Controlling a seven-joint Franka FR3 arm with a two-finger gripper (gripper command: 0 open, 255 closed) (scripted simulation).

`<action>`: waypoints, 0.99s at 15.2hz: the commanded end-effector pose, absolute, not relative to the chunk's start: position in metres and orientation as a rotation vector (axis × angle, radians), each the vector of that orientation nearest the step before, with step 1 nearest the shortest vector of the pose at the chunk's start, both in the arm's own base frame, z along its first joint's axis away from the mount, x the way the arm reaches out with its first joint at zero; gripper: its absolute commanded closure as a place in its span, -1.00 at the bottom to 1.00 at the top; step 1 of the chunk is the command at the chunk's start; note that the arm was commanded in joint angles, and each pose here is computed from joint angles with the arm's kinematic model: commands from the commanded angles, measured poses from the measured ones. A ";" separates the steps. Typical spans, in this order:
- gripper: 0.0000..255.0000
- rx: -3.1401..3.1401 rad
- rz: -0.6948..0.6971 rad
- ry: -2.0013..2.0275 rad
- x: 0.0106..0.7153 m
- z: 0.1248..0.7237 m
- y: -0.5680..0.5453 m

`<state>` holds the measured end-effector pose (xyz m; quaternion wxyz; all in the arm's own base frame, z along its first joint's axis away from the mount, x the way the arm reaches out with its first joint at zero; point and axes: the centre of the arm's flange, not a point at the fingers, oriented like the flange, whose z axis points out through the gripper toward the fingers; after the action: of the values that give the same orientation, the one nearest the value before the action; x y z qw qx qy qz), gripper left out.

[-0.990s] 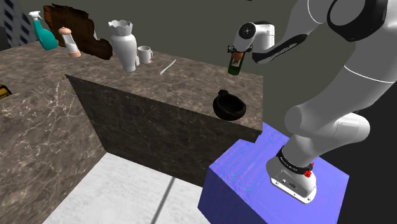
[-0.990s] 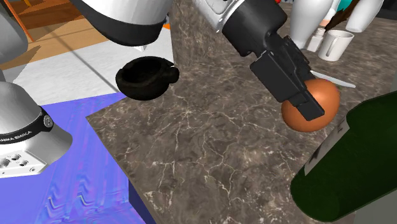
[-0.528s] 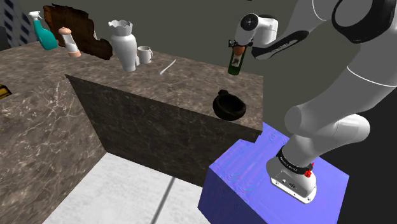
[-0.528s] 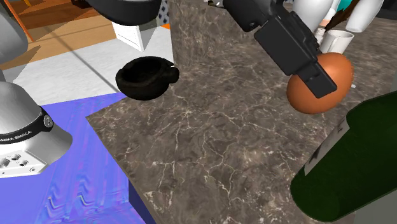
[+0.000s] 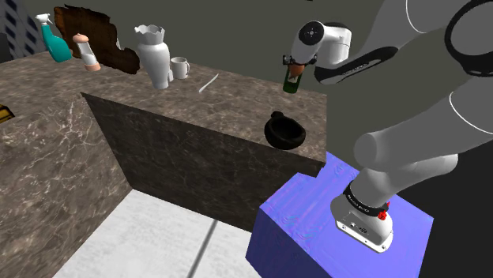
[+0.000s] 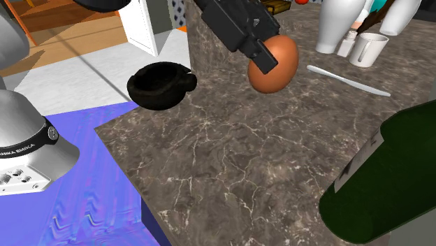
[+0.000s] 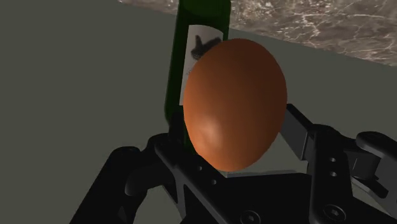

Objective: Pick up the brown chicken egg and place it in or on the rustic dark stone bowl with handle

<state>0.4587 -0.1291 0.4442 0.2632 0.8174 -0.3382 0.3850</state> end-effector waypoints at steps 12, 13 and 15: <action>1.00 2.210 1.042 -0.917 0.366 0.450 0.014; 1.00 2.210 1.042 -0.917 0.359 0.450 0.025; 1.00 2.210 1.042 -0.917 0.344 0.451 0.047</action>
<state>0.3527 0.0327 0.4539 0.2629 0.8169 -0.3384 0.3860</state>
